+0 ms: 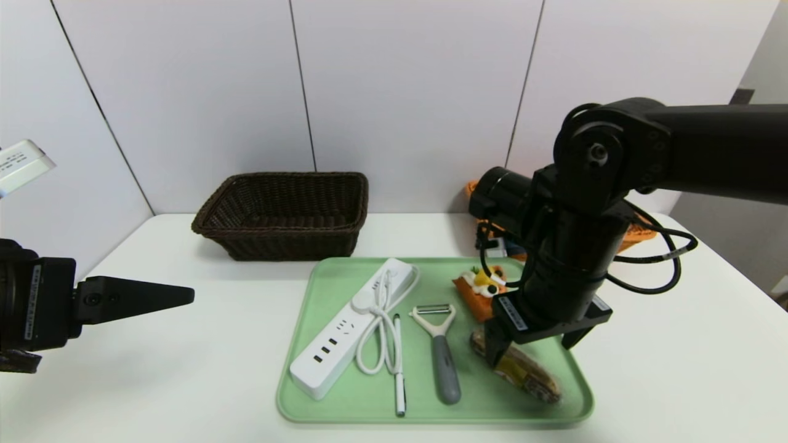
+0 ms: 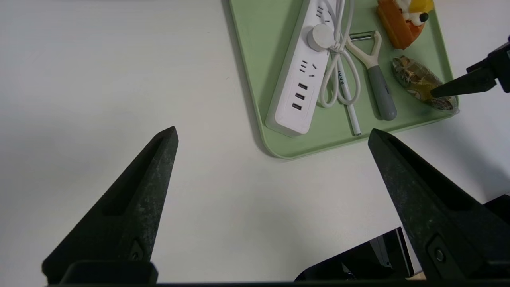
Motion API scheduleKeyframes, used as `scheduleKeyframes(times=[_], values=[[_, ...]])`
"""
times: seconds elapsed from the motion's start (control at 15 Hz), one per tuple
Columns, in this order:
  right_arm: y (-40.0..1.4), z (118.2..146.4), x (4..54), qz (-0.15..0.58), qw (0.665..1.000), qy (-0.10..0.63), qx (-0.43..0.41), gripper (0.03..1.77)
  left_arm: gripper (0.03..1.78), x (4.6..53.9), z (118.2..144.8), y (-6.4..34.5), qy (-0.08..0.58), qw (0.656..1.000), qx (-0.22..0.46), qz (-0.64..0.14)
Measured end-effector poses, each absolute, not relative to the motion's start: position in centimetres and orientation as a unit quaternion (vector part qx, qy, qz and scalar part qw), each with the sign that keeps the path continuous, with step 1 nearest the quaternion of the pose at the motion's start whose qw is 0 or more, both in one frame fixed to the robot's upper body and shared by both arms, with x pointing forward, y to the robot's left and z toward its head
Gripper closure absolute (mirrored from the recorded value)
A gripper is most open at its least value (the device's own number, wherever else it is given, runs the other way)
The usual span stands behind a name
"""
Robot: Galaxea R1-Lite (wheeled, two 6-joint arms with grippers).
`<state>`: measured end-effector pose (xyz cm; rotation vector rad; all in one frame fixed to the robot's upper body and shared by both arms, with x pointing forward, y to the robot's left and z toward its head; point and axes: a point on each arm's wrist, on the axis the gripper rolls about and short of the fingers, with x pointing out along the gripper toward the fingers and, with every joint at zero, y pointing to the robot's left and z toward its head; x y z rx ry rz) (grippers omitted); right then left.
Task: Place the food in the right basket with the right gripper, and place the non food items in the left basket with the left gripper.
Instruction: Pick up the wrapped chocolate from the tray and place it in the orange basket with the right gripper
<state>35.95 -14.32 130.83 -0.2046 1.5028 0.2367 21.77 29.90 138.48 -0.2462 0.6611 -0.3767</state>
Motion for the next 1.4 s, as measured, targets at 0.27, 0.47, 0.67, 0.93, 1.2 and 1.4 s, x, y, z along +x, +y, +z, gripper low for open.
scheduleKeyframes(times=[0.27,0.47,0.67,0.93,1.2,1.4], values=[[-13.6,128.4,37.0,0.093,0.718,0.682,-0.103,0.09,0.12,22.3,138.2,29.7,0.329,0.918,-0.119,-0.184],[-13.3,127.1,37.5,0.091,0.718,0.682,-0.104,0.09,0.12,22.4,138.3,29.7,0.33,0.918,-0.119,-0.185],[-13.1,126.7,37.5,0.085,0.718,0.682,-0.112,0.09,0.12,22.4,138.2,29.7,0.331,0.917,-0.119,-0.187],[-13.1,126.3,37.4,0.083,0.712,0.687,-0.114,0.09,0.12,22.4,138.3,29.7,0.329,0.918,-0.119,-0.187],[-13.1,126.2,37.0,0.083,0.709,0.691,-0.118,0.5,0.12,22.4,138.3,29.7,0.329,0.918,-0.12,-0.187],[-13.1,126.2,36.8,0.083,0.707,0.692,-0.119,0.89,0.12,22.4,138.3,29.7,0.328,0.918,-0.121,-0.187]])
